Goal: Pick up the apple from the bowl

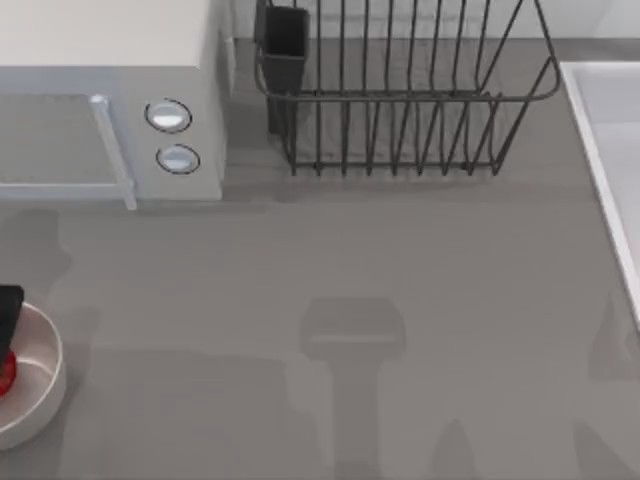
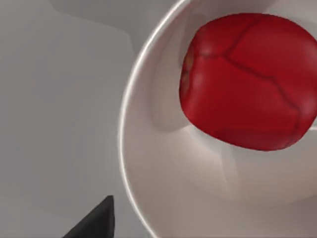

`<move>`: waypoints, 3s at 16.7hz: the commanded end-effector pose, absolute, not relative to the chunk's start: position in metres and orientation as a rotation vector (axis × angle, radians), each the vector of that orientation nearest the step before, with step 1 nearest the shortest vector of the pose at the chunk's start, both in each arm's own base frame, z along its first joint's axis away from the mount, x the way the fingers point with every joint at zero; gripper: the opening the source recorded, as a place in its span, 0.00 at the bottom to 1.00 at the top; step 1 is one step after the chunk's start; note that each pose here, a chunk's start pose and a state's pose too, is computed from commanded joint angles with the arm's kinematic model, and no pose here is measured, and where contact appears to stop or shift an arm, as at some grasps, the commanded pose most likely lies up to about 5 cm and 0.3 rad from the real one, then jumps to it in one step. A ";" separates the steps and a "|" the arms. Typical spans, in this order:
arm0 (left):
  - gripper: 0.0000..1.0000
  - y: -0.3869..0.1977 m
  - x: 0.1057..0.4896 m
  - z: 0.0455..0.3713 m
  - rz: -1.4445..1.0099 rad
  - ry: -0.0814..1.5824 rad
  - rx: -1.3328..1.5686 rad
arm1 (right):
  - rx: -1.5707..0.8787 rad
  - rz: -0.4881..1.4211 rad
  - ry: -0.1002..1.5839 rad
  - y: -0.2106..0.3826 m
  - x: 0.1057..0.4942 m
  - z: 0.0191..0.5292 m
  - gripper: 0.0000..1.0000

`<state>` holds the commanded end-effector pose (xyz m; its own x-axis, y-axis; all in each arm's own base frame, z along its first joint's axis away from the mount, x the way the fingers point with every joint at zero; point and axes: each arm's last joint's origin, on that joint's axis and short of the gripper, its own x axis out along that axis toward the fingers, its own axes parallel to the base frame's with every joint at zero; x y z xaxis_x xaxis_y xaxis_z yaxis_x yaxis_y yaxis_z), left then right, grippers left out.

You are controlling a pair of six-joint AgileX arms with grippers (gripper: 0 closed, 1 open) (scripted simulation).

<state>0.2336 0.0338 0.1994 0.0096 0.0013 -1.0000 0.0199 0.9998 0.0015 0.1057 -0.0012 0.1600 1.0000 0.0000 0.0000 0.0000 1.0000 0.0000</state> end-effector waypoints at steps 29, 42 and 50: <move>0.40 0.034 0.235 0.109 -0.016 1.571 0.016 | 0.000 0.000 0.000 -0.001 0.106 0.160 1.00; 0.00 0.034 0.235 0.109 -0.016 1.571 0.016 | 0.000 0.000 0.000 -0.001 0.106 0.160 1.00; 0.00 0.038 0.263 0.168 -0.033 1.554 -0.023 | 0.000 0.000 0.000 -0.001 0.106 0.160 1.00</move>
<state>0.2633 0.0383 0.1680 0.0162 -0.0353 -0.9992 0.0067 0.9994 -0.0352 0.1057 -0.0012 0.1600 1.0000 0.0000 0.0000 0.0000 1.0000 0.0000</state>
